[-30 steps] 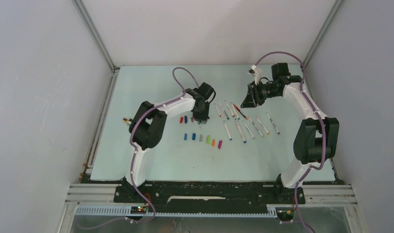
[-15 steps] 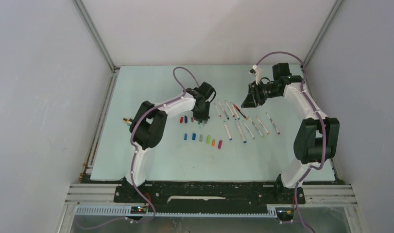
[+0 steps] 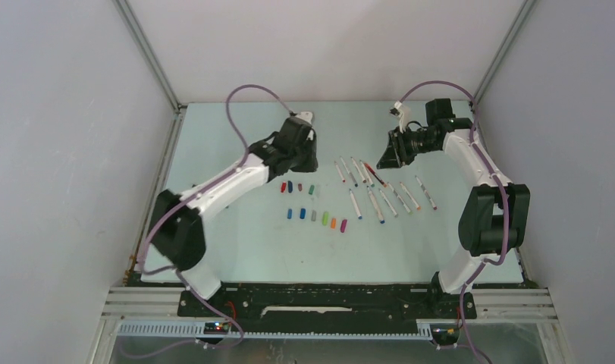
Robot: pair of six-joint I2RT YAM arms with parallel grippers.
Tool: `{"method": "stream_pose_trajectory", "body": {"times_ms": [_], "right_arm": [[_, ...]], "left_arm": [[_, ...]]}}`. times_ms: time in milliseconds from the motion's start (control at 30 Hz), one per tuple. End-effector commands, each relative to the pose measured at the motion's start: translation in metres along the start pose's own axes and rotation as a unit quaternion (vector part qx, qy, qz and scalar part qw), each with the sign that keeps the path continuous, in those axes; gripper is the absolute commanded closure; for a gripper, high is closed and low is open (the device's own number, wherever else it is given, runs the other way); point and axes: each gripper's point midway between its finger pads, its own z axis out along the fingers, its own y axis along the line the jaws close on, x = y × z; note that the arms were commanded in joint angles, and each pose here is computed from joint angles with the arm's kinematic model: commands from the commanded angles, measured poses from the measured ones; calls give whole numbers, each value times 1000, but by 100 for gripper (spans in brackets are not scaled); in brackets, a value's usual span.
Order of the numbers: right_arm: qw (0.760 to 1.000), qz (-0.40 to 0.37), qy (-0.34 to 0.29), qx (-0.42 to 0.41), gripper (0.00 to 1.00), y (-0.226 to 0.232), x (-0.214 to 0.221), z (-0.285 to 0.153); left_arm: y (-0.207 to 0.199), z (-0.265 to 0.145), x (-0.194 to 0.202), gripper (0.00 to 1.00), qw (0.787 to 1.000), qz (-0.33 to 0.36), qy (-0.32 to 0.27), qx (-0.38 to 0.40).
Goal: Open the pen caps
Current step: Place the pen cap at the center of the board, then move the pen to the center of the board.
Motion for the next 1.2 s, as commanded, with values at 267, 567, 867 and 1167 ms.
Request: {"method": "stream_pose_trajectory", "body": {"times_ms": [267,567,867,1167], "right_arm": [[1000,-17,-12,-9,64,8,-5,-6],[1000,-17,-12,-10,64,8,-5,-6],[1000,-16,-11,-11,64,8,-5,-5],[1000,-15,-11,-11,64,7,-4,-5]], "left_arm": [[133,-114,-32,2,935,-76,-257,-232],[214,-100,8,0,911,-285,-238,-182],[271,-68,63,5,877,-392,-75,-269],[292,-57,68,54,858,-409,-46,-308]]}}
